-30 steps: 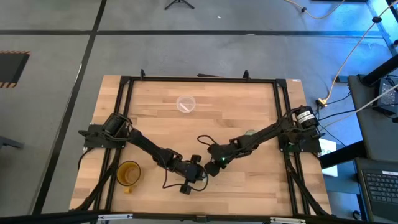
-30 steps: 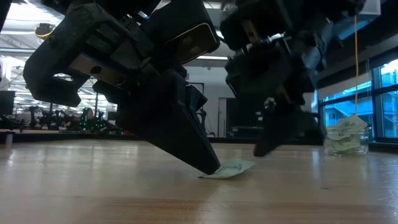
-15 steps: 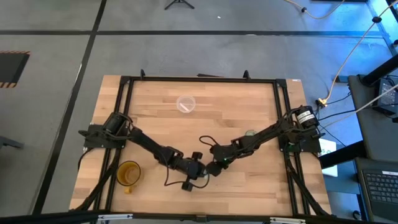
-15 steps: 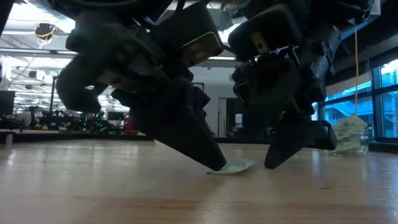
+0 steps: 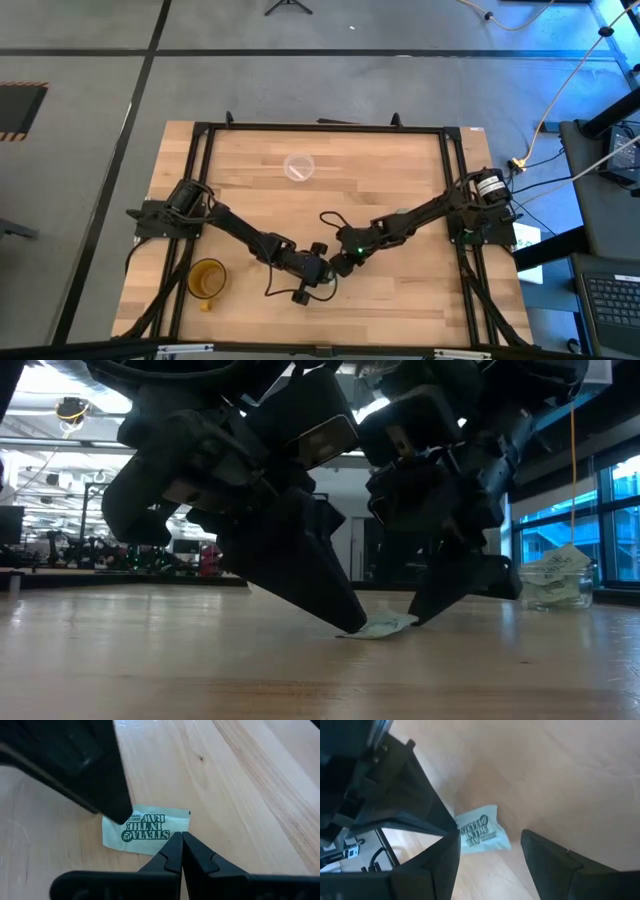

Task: Pick and place Stevia / Truvia into bins
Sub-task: Put the stevia packet into the transparent container

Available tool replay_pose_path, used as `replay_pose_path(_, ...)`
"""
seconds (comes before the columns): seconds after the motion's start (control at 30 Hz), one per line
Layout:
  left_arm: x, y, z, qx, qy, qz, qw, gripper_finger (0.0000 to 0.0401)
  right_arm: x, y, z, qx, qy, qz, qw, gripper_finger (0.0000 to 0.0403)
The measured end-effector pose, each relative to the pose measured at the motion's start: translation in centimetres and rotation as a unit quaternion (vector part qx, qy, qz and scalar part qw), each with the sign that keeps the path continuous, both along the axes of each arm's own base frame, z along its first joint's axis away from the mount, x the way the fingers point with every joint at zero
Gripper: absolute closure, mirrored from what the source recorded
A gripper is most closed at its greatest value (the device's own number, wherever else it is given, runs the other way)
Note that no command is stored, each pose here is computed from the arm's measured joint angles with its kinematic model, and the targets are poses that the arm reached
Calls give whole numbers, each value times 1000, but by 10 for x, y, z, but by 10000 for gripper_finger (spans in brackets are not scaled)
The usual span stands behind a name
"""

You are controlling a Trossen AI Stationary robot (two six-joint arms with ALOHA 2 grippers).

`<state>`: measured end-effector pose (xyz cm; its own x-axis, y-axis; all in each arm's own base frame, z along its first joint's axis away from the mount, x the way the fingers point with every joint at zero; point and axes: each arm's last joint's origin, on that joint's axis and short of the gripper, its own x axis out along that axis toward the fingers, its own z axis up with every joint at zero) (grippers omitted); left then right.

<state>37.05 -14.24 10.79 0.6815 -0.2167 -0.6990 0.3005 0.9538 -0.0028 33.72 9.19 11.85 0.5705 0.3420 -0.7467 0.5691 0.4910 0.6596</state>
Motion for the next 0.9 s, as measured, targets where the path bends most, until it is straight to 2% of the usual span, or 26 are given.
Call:
replay_pose_path(0.53,4,10,0,19,-6,-3,1000,400,3,-3,2,-3,-23,21,999,186)
replay_pose_path(0.9,4,10,0,19,-6,-2,1000,400,3,-1,2,29,-14,22,999,197)
